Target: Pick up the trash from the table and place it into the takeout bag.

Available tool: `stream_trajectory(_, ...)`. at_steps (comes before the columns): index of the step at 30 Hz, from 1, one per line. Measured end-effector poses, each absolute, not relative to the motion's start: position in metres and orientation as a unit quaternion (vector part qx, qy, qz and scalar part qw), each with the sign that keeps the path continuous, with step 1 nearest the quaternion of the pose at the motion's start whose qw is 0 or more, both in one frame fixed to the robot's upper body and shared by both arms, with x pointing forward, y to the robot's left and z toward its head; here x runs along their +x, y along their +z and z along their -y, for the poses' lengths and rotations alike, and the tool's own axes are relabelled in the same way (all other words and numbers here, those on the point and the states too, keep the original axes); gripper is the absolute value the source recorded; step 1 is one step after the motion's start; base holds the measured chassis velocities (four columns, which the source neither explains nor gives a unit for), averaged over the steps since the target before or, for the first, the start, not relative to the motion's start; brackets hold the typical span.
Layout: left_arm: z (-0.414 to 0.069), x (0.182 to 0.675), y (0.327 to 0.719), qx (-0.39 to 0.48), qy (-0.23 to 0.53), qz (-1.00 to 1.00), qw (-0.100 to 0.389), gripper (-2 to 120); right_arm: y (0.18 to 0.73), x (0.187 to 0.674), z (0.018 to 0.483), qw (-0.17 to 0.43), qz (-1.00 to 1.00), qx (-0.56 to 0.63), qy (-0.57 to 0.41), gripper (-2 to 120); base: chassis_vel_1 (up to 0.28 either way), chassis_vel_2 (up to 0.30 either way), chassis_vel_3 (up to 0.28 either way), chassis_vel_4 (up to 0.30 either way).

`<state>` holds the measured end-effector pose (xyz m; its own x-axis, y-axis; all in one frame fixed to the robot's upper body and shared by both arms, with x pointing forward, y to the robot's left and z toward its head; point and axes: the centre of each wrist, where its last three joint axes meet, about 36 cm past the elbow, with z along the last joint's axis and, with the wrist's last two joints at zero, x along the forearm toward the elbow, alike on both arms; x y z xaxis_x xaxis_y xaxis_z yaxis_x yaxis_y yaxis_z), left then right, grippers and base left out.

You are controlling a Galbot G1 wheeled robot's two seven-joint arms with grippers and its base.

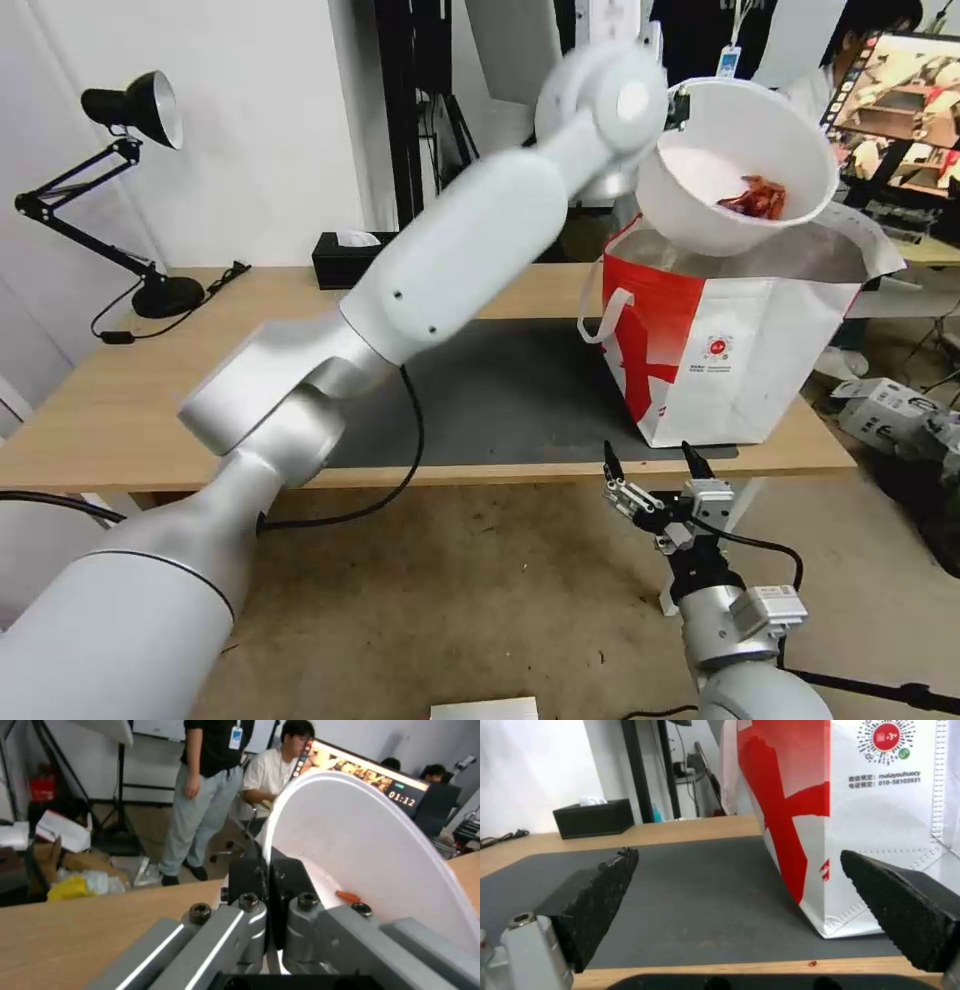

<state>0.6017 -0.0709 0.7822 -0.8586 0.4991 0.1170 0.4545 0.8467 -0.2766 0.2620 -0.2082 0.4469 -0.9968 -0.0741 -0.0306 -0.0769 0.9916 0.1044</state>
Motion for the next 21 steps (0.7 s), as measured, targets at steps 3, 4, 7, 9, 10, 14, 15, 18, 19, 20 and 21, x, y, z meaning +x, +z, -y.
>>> stream_trajectory(3,0.073,0.602,0.774,-0.254,0.114,0.956,0.091,0,0.447,0.264,0.208,0.014,-0.998,-0.037,0.055,100,0.000,0.000,0.000,0.000)
stream_trajectory(4,0.075,0.599,0.769,-0.258,0.110,0.955,0.094,0,0.447,0.266,0.208,0.015,-0.998,-0.037,0.056,100,0.000,0.000,0.000,0.000)
stream_trajectory(7,0.079,0.596,0.759,-0.262,0.101,0.954,0.101,0,0.447,0.268,0.209,0.015,-0.998,-0.036,0.057,100,0.000,0.000,0.000,0.000)
stream_trajectory(9,0.083,0.594,0.749,-0.265,0.092,0.954,0.106,0,0.447,0.269,0.209,0.015,-0.998,-0.034,0.058,100,0.000,0.000,0.000,0.000)
stream_trajectory(10,0.083,0.594,0.749,-0.265,0.092,0.954,0.106,0,0.447,0.269,0.209,0.015,-0.998,-0.034,0.058,100,0.000,0.000,0.000,0.000)
stream_trajectory(14,0.088,0.588,0.737,-0.273,0.076,0.952,0.119,0,0.447,0.270,0.210,0.016,-0.998,-0.030,0.059,100,0.000,0.000,0.000,0.000)
stream_trajectory(15,0.089,0.586,0.736,-0.275,0.071,0.951,0.124,0,0.446,0.270,0.210,0.016,-0.998,-0.029,0.059,100,0.000,0.000,0.000,0.000)
stream_trajectory(18,0.092,0.584,0.732,-0.281,0.058,0.948,0.140,0,0.445,0.272,0.210,0.017,-0.998,-0.027,0.060,100,0.000,0.000,0.000,0.000)
stream_trajectory(19,0.093,0.583,0.730,-0.283,0.053,0.946,0.147,0,0.445,0.272,0.210,0.017,-0.998,-0.026,0.061,100,0.000,0.000,0.000,0.000)
stream_trajectory(20,0.096,0.581,0.725,-0.287,0.045,0.944,0.154,0,0.445,0.273,0.210,0.018,-0.998,-0.025,0.061,100,0.000,0.000,0.000,0.000)
stream_trajectory(21,0.096,0.581,0.725,-0.287,0.045,0.944,0.154,0,0.445,0.273,0.210,0.018,-0.998,-0.025,0.061,100,0.000,0.000,0.000,0.000)
